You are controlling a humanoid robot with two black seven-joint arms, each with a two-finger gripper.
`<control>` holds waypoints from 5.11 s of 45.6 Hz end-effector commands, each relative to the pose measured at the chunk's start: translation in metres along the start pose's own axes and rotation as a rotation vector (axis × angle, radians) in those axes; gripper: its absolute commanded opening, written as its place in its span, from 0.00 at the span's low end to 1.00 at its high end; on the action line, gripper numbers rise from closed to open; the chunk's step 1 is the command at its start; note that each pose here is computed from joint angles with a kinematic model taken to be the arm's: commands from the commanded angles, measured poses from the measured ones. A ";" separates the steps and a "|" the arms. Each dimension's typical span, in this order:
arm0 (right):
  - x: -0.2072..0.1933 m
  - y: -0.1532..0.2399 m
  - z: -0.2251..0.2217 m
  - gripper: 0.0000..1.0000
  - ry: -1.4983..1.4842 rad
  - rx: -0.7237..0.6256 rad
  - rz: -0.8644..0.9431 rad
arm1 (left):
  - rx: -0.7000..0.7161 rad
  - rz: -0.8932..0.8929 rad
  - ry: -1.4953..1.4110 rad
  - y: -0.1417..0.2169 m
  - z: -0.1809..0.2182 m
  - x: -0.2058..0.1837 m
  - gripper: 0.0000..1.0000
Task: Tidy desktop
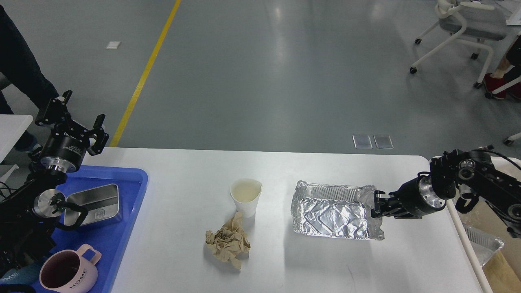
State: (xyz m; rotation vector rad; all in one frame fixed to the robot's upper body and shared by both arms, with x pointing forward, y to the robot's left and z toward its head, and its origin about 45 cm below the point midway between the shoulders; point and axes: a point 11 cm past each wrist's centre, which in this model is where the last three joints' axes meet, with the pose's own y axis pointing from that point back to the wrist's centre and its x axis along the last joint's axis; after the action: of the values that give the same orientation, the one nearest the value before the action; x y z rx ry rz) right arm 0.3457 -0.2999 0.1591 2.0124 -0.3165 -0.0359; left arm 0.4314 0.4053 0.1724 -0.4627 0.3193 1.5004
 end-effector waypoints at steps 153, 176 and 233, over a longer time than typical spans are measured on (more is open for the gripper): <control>0.018 0.031 -0.027 0.00 -0.012 0.128 0.106 | 0.689 -0.703 -1.683 0.096 0.313 0.014 0.99; 0.018 0.031 -0.026 0.00 -0.022 0.137 0.111 | 0.713 -0.915 -1.697 0.046 0.273 -0.038 0.99; 0.011 0.026 -0.015 0.00 -0.045 0.127 0.095 | 0.920 -1.208 -1.481 -0.015 -0.086 -0.167 0.99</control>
State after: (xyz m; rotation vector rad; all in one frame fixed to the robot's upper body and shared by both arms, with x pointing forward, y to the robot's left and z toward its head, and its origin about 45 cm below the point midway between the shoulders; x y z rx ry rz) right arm 0.3536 -0.2975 0.1907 2.1264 -0.4500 0.0015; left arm 0.4402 0.2271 0.1882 1.0550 -0.4526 0.0649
